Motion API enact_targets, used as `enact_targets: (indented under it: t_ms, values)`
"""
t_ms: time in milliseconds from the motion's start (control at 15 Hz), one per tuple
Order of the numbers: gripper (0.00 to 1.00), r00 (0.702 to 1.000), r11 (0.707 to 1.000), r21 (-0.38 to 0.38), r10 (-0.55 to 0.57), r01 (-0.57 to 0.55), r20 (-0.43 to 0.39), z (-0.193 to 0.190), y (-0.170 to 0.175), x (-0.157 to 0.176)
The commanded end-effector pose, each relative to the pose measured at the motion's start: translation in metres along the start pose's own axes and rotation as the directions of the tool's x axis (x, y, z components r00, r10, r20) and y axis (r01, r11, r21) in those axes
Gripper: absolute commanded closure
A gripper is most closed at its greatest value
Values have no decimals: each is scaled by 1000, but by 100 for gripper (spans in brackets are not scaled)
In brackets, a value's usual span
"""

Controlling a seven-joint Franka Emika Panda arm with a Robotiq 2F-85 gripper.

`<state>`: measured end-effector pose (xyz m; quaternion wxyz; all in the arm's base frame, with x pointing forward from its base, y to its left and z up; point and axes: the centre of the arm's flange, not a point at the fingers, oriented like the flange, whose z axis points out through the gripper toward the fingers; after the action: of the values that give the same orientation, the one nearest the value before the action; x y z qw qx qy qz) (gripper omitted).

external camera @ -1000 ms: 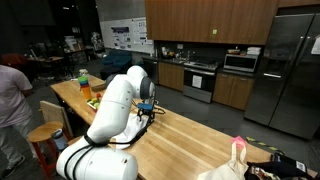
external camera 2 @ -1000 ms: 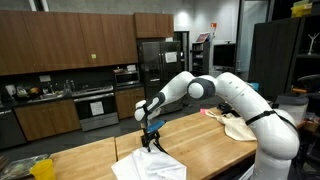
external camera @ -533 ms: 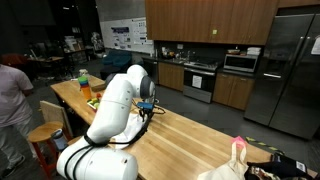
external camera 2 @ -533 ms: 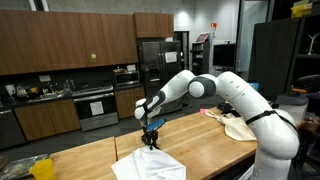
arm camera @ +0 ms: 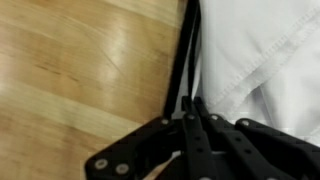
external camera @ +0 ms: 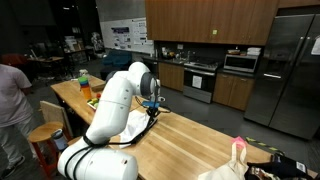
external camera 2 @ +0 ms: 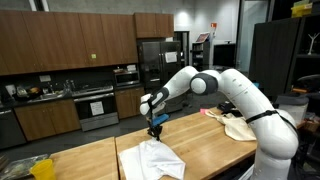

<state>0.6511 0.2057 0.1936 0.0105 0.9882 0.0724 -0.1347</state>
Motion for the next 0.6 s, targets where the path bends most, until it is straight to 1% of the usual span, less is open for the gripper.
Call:
enact_targets:
  t_ms: [0,200,267,333,400,533]
  values:
    - [99,993,997,-30,75,-78,-92,-49,46,-35]
    - [99,976,987,-47,147,-157,-158,-86,83,-55]
    - [99,982,988,-69,127,-137,-137,-93,94,-64]
    - [97,985,992,-40,115,-121,-130,-77,78,-26]
    - [97,983,990,-47,123,-130,-135,-85,87,-34]
    - [97,982,989,-48,131,-139,-137,-93,94,-45]
